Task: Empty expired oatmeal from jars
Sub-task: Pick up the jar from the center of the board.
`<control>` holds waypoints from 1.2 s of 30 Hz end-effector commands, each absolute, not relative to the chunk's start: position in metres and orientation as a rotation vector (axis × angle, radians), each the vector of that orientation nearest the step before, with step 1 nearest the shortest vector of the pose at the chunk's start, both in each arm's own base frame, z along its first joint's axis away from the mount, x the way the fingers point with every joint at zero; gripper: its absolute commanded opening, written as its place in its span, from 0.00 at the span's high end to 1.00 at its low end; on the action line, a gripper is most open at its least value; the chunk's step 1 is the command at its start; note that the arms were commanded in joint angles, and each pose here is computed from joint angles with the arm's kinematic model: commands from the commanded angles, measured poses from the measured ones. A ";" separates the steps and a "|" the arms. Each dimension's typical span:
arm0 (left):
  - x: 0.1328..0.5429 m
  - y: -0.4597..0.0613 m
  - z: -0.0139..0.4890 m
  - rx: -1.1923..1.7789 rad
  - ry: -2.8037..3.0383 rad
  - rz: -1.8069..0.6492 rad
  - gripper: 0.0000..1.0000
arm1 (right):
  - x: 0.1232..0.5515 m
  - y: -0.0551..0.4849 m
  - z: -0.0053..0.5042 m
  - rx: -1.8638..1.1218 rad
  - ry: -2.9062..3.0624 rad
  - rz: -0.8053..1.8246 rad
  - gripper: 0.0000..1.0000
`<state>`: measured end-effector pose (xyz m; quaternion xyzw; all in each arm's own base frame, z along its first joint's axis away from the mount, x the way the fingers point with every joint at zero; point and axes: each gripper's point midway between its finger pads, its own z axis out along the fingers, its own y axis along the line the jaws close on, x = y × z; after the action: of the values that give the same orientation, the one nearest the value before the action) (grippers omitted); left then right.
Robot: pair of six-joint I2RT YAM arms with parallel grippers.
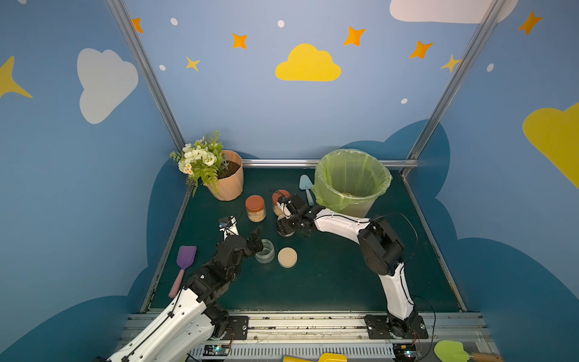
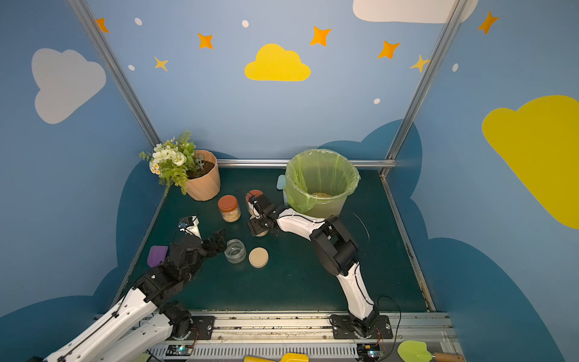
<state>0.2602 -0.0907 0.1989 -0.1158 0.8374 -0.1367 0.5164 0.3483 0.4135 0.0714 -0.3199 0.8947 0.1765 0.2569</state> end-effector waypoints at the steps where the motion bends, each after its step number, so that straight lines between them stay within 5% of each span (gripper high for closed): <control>1: 0.264 -0.109 0.216 -0.114 1.955 -0.378 0.00 | 0.333 0.416 0.143 -0.839 2.351 0.631 0.48; 20: 0.261 -0.220 0.229 0.495 1.847 -0.589 0.00 | 0.275 0.348 0.238 -0.686 2.484 0.954 0.48; 36: 0.283 -0.260 0.224 0.633 1.856 -0.587 0.00 | 0.261 0.350 0.266 -0.741 2.418 1.060 0.49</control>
<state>0.2764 -0.2524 0.2074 0.2526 0.7901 -0.2420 0.5034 0.2700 0.3436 0.2210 -0.2499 0.8940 0.3324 0.1666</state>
